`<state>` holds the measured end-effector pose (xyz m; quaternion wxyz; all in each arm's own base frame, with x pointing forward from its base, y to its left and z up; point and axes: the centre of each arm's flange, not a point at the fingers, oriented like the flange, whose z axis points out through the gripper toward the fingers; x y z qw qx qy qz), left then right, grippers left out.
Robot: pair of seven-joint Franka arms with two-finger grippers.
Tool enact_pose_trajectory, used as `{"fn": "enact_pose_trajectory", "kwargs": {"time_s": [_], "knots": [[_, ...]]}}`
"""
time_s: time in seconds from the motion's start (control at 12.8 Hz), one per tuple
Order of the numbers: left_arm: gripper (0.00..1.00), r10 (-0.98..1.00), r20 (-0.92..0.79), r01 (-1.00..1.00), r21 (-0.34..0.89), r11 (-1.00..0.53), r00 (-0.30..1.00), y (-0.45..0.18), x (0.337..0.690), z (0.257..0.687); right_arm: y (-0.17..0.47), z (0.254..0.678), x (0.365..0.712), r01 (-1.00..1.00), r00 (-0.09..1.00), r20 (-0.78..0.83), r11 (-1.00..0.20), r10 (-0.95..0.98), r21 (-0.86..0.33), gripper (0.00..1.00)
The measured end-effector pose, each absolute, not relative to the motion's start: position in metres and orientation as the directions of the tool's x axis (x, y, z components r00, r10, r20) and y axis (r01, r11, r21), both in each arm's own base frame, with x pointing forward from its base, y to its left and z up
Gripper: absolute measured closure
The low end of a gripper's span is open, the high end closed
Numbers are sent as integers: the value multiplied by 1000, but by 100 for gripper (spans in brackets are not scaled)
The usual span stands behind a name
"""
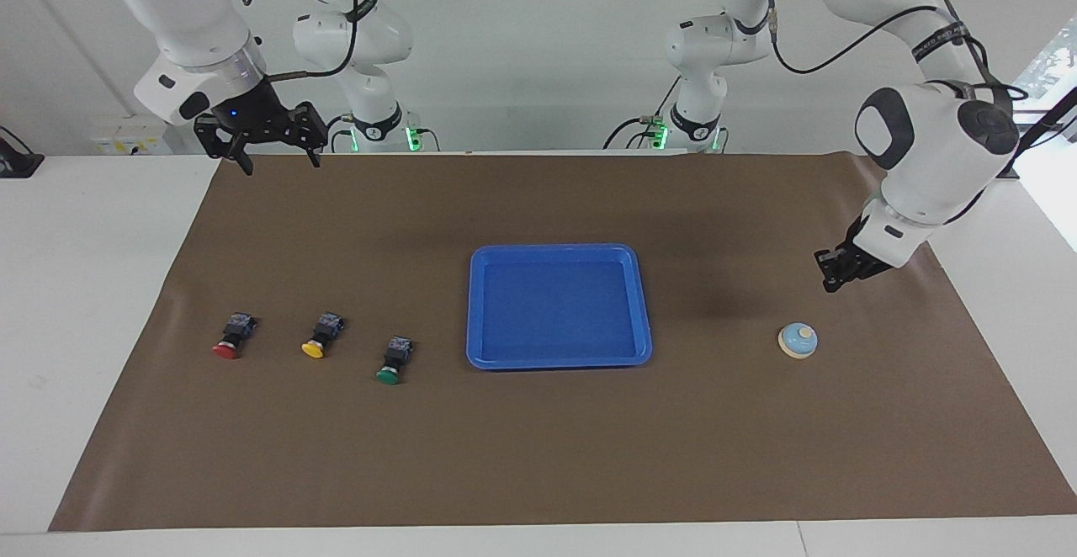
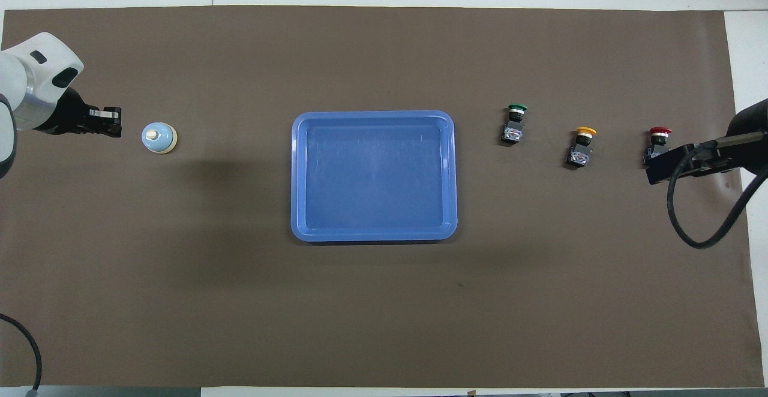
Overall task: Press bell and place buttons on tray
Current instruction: 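Move the left gripper toward the silver bell and lower onto it, then press down on the bell with the left gripper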
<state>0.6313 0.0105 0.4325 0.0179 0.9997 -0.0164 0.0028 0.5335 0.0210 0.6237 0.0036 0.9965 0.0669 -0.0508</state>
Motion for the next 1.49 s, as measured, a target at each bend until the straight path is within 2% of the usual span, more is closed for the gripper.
{"fn": "enact_pose_trajectory", "kwargs": {"time_s": [0.39, 1.02, 1.18, 1.49], "knots": [[99, -29, -7, -29, 42, -999, 1000, 11, 648, 382, 21, 624, 533, 134, 986, -102, -991, 133, 0, 0], [99, -30, 19, -30, 35, -999, 999, 12, 652, 356, 21, 624, 533, 134, 986, -102, -991, 133, 0, 0], [99, -34, 16, -34, 24, -999, 999, 12, 646, 339, 21, 624, 533, 134, 986, -102, -991, 133, 0, 0], [99, -38, 52, -39, 15, -999, 998, 11, 641, 339, 21, 624, 533, 134, 986, -102, -991, 133, 0, 0]]}}
